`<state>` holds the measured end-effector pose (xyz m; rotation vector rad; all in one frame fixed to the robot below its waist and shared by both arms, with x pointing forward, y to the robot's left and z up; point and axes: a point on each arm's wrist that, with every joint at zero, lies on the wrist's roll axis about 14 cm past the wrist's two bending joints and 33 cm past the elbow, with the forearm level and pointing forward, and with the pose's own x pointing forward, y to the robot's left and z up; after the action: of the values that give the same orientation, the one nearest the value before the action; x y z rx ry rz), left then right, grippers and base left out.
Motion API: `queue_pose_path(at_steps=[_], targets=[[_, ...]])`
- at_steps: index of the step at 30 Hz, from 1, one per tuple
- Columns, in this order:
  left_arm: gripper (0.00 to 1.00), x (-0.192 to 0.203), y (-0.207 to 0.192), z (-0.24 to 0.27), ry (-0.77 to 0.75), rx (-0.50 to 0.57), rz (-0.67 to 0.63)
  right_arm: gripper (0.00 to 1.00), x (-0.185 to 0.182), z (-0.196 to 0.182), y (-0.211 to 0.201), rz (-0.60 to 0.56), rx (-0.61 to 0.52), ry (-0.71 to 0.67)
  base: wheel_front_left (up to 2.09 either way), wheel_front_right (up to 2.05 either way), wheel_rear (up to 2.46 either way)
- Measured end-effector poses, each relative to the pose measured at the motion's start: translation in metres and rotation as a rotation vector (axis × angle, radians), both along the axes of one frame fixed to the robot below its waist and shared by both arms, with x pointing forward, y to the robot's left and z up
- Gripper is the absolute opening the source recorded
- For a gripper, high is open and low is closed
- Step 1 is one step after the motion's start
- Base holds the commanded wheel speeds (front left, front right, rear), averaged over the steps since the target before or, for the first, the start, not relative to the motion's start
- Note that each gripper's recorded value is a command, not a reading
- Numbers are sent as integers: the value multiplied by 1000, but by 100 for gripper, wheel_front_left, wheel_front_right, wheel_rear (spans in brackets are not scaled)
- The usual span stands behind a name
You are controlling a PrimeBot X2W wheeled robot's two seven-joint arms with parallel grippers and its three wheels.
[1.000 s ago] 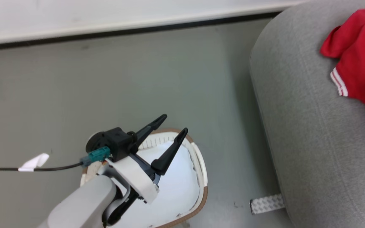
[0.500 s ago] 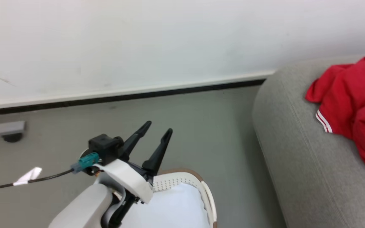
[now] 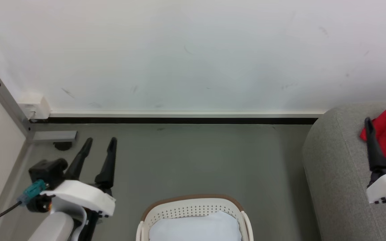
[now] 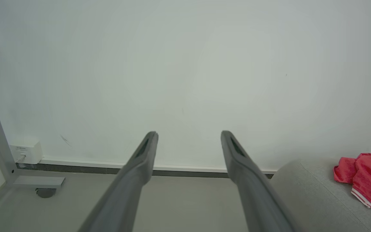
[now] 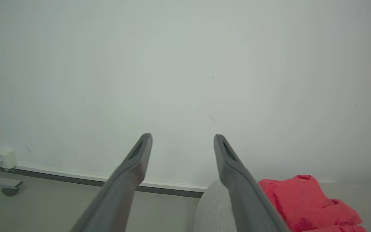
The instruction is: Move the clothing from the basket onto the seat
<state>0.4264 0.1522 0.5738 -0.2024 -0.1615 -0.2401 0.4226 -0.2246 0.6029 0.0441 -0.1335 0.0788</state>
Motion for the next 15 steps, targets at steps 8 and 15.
queue_pose_path(at_steps=[8,15], targets=[[100,-19,34,-20,24,9,116,100,-20,-37,47,61,101,-26,0,0,0],[100,-34,32,-36,35,10,128,100,-39,-75,64,74,126,8,0,0,0]])
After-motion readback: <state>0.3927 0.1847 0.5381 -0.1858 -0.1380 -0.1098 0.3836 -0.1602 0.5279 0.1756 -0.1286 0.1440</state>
